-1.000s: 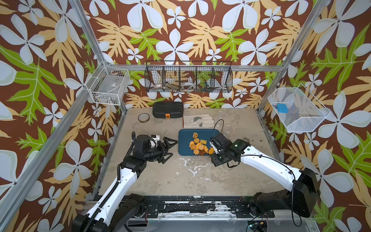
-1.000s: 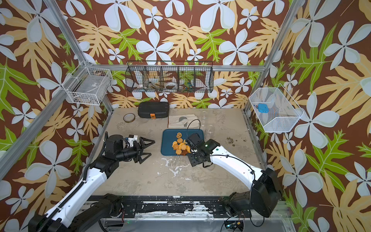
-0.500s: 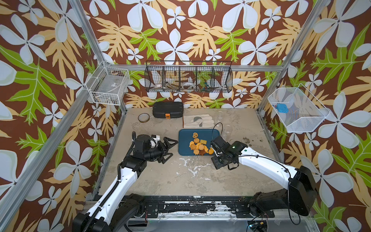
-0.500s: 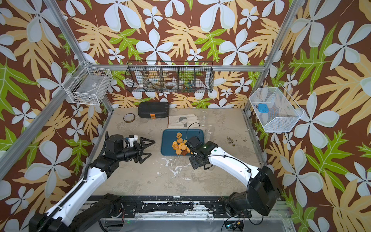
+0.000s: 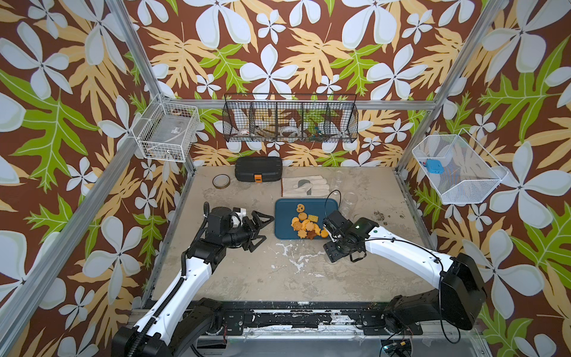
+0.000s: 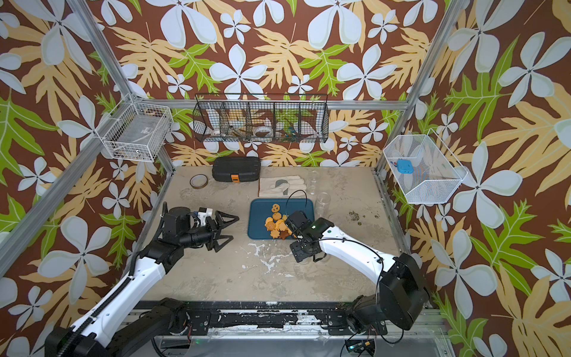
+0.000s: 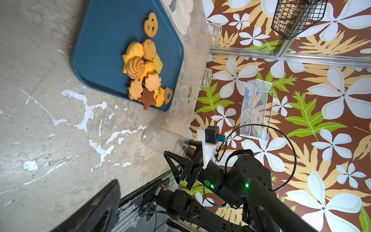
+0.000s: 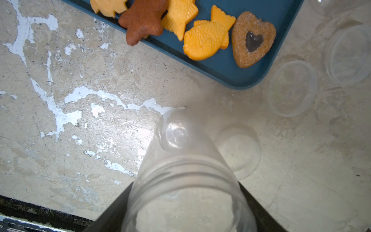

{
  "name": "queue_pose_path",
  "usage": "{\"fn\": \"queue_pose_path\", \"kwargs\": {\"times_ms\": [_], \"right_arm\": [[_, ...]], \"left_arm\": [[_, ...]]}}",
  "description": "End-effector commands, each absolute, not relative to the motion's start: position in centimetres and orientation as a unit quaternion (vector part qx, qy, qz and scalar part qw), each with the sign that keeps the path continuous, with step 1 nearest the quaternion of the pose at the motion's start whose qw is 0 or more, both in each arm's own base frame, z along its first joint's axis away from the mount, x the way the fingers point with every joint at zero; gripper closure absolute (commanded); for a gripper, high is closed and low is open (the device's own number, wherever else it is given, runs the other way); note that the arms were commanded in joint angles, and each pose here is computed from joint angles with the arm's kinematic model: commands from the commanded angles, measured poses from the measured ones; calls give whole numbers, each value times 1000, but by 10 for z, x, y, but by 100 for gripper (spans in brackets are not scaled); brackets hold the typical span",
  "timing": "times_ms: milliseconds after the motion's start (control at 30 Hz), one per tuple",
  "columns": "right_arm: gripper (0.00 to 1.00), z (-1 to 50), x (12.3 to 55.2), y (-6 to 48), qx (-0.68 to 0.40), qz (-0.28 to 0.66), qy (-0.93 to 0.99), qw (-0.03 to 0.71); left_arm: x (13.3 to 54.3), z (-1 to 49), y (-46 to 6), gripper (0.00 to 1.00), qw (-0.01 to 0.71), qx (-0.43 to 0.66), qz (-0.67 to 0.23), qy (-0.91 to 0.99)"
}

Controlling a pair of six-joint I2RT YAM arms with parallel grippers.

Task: Pour the cookies out of the jar
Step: Place the jar at the center of the board.

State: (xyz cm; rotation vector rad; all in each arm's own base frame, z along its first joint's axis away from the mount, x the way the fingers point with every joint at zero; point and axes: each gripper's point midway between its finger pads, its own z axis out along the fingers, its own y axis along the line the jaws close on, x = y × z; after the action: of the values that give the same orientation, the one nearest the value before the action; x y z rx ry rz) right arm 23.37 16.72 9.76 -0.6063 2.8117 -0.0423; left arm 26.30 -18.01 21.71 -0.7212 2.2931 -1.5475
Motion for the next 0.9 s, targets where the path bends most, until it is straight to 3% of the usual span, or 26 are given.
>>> {"fn": "queue_pose_path", "kwargs": {"times_ms": [0,267,567,867], "right_arm": [[24,98,234,167,-207,-15,969,134],[22,107,235,170,-203,-8,970,136],[17,200,260,182,-185,22,958,216],[17,279,327,148,-50,178,931,314]], "left_arm": [[263,219,-180,0,145,-243,-537,795],[263,219,-180,0,144,-243,-538,794],[271,228,-175,0,171,-233,-510,810],[302,269,-145,0,282,-188,-387,858]]}}
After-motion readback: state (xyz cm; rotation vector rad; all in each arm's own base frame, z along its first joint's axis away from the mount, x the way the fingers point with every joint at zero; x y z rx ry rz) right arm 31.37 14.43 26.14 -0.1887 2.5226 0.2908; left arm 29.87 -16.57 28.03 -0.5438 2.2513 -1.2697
